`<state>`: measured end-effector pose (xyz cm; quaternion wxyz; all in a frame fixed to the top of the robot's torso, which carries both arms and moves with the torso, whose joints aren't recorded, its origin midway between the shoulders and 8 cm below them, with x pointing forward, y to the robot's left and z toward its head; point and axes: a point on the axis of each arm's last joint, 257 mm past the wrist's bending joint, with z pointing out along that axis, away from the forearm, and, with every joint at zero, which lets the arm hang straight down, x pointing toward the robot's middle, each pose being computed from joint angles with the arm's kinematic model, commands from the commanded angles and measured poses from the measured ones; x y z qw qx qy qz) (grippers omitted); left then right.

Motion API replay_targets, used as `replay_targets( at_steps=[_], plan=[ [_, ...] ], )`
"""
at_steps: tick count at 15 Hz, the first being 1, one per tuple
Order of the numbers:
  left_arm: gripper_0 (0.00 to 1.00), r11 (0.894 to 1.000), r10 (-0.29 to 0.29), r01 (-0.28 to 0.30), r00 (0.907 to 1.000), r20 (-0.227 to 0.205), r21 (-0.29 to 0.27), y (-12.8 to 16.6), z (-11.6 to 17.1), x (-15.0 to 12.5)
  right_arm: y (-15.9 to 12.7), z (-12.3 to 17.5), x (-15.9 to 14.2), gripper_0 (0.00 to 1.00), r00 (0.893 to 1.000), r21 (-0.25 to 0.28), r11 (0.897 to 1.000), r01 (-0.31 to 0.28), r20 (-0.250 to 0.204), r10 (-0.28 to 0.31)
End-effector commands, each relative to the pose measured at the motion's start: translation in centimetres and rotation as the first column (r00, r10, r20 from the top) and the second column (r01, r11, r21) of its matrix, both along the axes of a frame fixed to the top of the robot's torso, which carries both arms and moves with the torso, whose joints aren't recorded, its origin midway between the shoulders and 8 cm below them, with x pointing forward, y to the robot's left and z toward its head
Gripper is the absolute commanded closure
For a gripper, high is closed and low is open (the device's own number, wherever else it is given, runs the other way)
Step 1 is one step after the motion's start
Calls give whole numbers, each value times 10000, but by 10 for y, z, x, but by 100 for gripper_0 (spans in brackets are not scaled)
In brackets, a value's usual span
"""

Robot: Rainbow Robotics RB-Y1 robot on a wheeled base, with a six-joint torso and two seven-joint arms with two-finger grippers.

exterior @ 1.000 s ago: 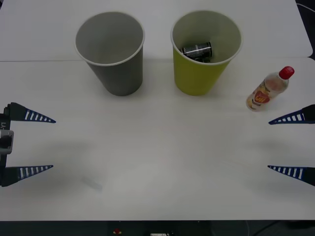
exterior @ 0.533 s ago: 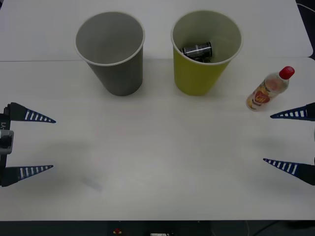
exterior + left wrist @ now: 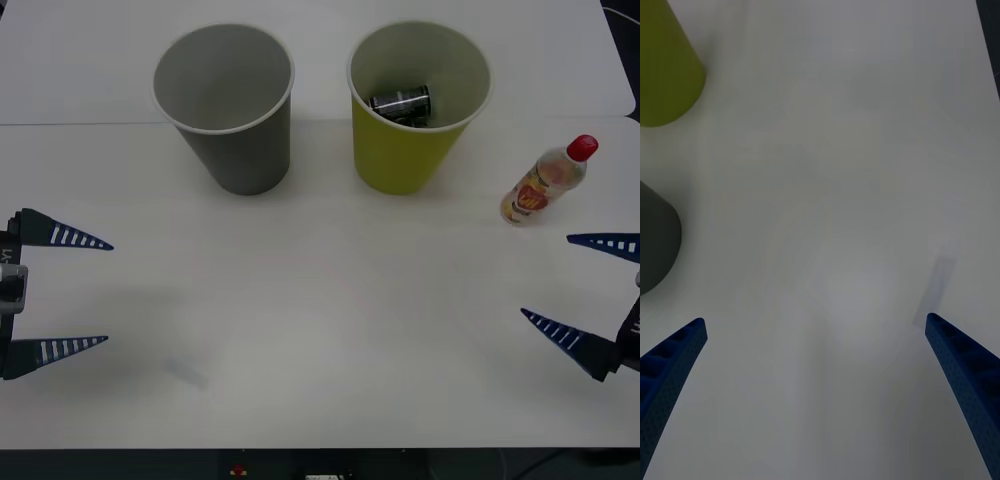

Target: Put the can into the green bin and the plastic bottle into the gray bin

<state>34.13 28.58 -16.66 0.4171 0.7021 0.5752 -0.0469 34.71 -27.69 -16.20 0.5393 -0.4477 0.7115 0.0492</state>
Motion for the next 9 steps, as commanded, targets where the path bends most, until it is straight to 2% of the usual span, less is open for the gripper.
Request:
replay_targets(
  at_steps=[1,2,3,4,6,7,9],
  plan=[
    [0,10000,0,0,10000,0,0,0,0,0,-2,-1,3,0,9887,980,9840,1491,23,-1501],
    [0,10000,0,0,10000,0,0,0,0,0,-4,-2,5,0,9813,1298,9728,1920,-80,-1926],
    [0,10000,0,0,10000,0,0,0,0,0,-8,-3,8,0,9685,1607,9556,2468,-78,-2488],
    [0,10000,0,0,10000,0,0,0,0,0,-13,-5,10,0,9527,1973,9328,3017,-242,-3030],
    [0,10000,0,0,10000,0,0,0,0,0,-22,-7,13,0,9136,2609,8780,4013,-461,-4039],
    [0,10000,0,0,10000,0,0,0,0,0,-27,-8,15,0,8882,3036,8393,4509,-592,-4557],
    [0,10000,0,0,10000,0,0,0,0,0,-33,-10,19,0,8500,3746,7742,5103,-829,-5201]
  ],
)
